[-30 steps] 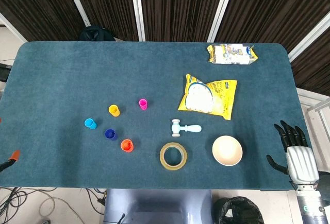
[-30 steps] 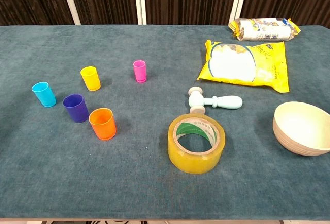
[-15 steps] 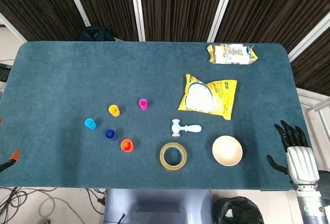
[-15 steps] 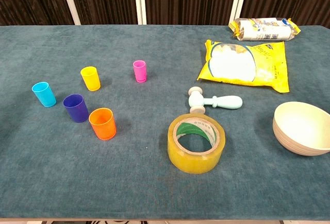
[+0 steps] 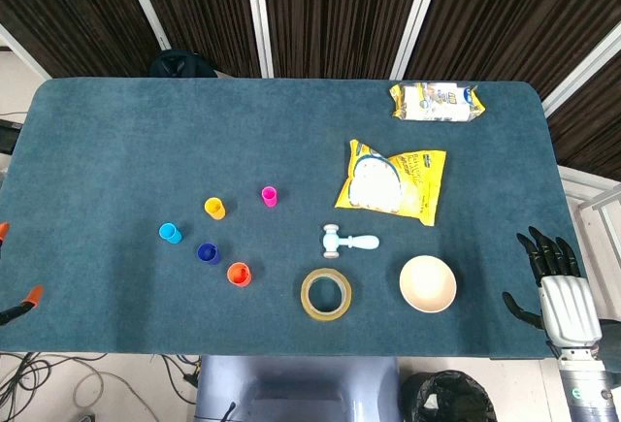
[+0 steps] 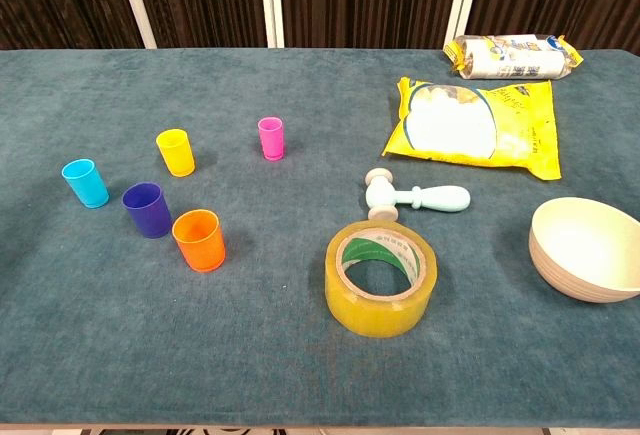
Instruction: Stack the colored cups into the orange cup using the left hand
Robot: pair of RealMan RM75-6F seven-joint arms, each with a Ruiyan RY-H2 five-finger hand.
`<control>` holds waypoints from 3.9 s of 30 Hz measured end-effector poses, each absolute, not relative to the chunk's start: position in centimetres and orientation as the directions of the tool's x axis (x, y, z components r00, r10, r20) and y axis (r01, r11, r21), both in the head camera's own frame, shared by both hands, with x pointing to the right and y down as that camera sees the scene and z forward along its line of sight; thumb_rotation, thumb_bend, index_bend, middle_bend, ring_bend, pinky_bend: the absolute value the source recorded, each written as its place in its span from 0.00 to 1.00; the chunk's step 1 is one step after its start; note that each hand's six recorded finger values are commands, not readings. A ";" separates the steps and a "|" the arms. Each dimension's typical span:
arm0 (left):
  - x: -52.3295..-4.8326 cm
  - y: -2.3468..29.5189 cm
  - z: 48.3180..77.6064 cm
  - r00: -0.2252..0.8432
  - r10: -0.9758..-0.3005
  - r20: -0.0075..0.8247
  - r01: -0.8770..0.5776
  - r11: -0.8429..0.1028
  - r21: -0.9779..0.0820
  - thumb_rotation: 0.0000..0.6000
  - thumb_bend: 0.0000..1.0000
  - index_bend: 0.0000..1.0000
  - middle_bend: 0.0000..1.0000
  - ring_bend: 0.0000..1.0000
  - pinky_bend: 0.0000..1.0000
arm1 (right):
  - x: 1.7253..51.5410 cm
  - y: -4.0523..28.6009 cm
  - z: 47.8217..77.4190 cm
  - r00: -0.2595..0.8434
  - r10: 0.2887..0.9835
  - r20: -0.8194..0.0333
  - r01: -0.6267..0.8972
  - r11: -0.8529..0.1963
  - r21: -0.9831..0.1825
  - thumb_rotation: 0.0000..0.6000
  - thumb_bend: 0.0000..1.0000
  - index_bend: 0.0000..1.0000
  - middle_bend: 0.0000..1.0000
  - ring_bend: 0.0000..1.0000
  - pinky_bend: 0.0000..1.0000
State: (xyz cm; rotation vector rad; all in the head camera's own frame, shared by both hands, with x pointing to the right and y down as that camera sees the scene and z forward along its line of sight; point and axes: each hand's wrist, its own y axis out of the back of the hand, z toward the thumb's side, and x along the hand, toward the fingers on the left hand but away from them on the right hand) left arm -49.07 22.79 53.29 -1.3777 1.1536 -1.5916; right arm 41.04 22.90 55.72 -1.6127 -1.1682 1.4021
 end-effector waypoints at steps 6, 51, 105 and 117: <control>-48.3 22.1 53.4 -0.106 -0.936 0.336 -0.026 -0.336 -0.942 1.00 0.16 0.01 0.00 0.00 0.04 | 41.3 22.8 55.5 -0.003 0.935 -0.355 0.187 -0.348 -0.919 1.00 0.32 0.09 0.04 0.10 0.00; -33.0 15.2 65.5 0.411 -0.610 0.678 0.294 -0.615 -0.732 1.00 0.15 0.18 0.08 0.00 0.04 | 41.8 22.7 55.3 -0.020 0.933 -0.359 0.198 -0.348 -0.916 1.00 0.32 0.09 0.04 0.10 0.00; -28.1 15.1 68.9 0.477 -0.574 0.666 0.356 -0.566 -0.743 1.00 0.31 0.44 0.21 0.00 0.04 | 42.2 22.6 55.6 -0.044 0.928 -0.370 0.207 -0.354 -0.912 1.00 0.32 0.09 0.04 0.10 0.00; -26.2 14.1 66.3 0.529 -0.597 0.603 0.311 -0.525 -0.792 1.00 0.31 0.44 0.21 0.00 0.04 | 42.2 22.6 55.6 -0.047 0.927 -0.371 0.208 -0.354 -0.912 1.00 0.32 0.09 0.04 0.10 0.00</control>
